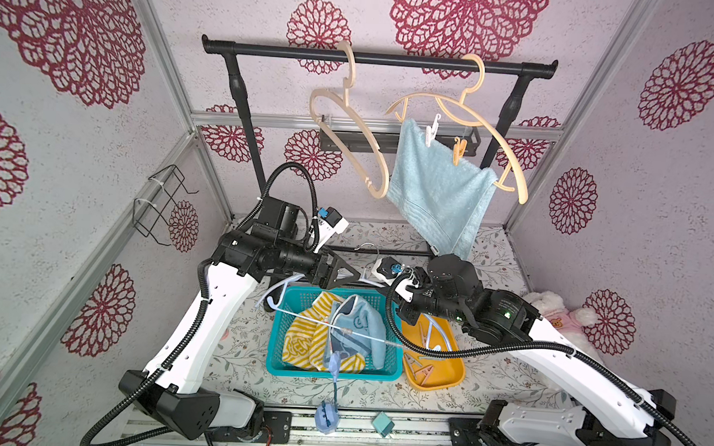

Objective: Remove the clothespins securing towels to the hanger
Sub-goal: Place the hanger on the clothesline.

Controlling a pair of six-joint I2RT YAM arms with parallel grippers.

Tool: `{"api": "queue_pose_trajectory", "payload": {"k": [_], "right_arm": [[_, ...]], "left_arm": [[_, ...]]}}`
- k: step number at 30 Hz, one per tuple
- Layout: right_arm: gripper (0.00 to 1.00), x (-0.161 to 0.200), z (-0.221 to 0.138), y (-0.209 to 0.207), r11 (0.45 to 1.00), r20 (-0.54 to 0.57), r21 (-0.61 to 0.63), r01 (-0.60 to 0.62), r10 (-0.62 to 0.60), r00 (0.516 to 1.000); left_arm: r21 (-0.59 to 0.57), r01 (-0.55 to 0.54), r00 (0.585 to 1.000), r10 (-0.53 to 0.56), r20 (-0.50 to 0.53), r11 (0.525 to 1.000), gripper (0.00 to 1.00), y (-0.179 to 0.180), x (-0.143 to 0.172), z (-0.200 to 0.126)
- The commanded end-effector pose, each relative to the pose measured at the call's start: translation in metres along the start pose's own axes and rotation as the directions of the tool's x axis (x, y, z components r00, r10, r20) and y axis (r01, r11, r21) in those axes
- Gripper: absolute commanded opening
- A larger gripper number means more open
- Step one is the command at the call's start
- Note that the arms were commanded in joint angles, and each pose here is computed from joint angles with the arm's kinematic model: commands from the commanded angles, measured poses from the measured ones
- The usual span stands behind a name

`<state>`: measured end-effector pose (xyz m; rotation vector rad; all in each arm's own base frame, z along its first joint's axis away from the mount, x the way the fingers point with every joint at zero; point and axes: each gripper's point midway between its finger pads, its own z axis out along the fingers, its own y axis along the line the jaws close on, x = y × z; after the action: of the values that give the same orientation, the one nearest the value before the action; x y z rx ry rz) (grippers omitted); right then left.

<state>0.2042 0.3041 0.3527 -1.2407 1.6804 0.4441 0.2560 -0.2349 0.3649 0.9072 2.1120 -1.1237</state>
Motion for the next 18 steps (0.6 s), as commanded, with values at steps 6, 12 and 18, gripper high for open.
{"api": "queue_pose_trajectory", "payload": {"k": [6, 12, 18], "right_arm": [[0.00, -0.047, -0.023, -0.006, 0.999, 0.153, 0.027, 0.043, -0.047, 0.987], [0.00, -0.055, -0.022, -0.011, 0.997, 0.153, 0.045, 0.060, -0.067, 0.986], [0.00, -0.061, -0.018, -0.014, 0.996, 0.151, 0.053, 0.076, -0.083, 0.985]], "left_arm": [[0.130, 0.030, 1.000, -0.029, -0.010, 0.991, 0.60, -0.019, 0.004, 0.000], [0.160, 0.073, 0.995, -0.061, -0.077, 0.984, 0.73, -0.022, 0.025, 0.006], [0.166, 0.072, 0.992, -0.053, -0.115, 0.983, 0.64, -0.025, 0.035, 0.012]]}}
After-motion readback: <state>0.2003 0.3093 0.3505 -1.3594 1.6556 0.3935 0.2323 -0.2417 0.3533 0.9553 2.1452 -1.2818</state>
